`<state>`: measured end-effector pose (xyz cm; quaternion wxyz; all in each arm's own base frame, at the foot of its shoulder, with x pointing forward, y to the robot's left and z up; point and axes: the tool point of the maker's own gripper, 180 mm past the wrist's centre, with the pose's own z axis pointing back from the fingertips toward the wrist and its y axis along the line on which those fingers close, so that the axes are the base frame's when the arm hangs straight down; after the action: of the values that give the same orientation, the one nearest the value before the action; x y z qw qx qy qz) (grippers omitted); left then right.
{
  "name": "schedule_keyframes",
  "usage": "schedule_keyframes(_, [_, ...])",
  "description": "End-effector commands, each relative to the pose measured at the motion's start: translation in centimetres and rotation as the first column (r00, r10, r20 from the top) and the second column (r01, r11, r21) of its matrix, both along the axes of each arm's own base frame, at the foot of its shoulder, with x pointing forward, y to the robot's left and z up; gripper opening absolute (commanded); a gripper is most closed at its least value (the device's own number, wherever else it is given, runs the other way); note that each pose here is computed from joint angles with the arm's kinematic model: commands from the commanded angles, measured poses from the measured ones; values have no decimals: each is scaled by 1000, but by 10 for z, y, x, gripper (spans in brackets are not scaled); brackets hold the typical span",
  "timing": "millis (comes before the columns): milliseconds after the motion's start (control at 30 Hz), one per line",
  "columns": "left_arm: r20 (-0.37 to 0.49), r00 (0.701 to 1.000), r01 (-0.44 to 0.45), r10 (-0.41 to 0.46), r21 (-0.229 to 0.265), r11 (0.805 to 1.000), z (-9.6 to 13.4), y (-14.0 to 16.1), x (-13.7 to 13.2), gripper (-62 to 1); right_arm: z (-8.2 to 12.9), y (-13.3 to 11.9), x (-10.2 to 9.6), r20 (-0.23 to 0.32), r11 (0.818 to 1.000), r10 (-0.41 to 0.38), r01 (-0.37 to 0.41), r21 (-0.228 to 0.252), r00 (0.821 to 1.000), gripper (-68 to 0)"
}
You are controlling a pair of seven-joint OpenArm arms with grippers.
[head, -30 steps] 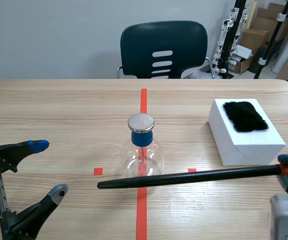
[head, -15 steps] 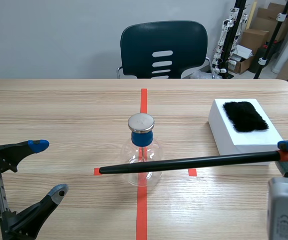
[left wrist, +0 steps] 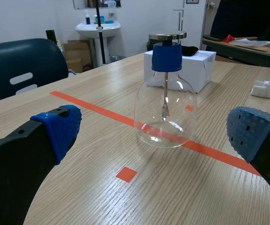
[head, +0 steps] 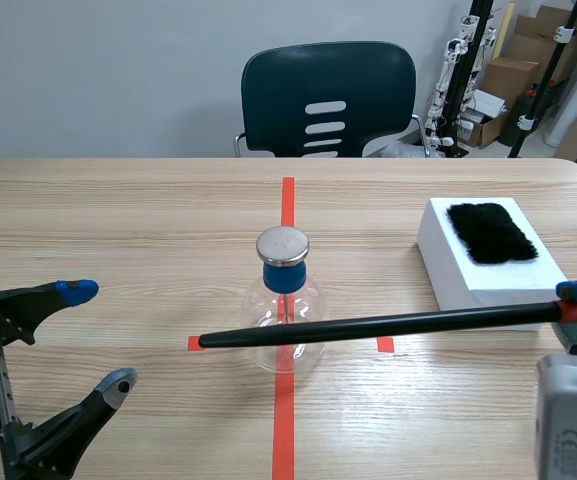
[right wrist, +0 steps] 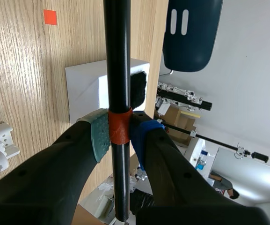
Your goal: Do the electroscope experiment. pick up the black charging rod
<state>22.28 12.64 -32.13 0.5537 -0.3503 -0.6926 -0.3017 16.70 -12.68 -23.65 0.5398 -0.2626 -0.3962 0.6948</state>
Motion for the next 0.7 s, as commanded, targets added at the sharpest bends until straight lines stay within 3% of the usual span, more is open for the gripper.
schedule_keyframes(0, [24, 1000, -3, 4, -20, 1000, 8, 2, 2, 14, 5, -1, 4, 27, 1000, 3, -3, -2, 1000, -669])
schedule_keyframes(600, [24, 1000, -3, 4, -20, 1000, 8, 2, 2, 14, 5, 1, 3, 24, 1000, 12, -12, 4, 1000, -669])
schedule_keyframes(667, [24, 1000, -3, 4, -20, 1000, 8, 2, 2, 14, 5, 8, 1, 14, 999, 41, -41, 23, 999, -669])
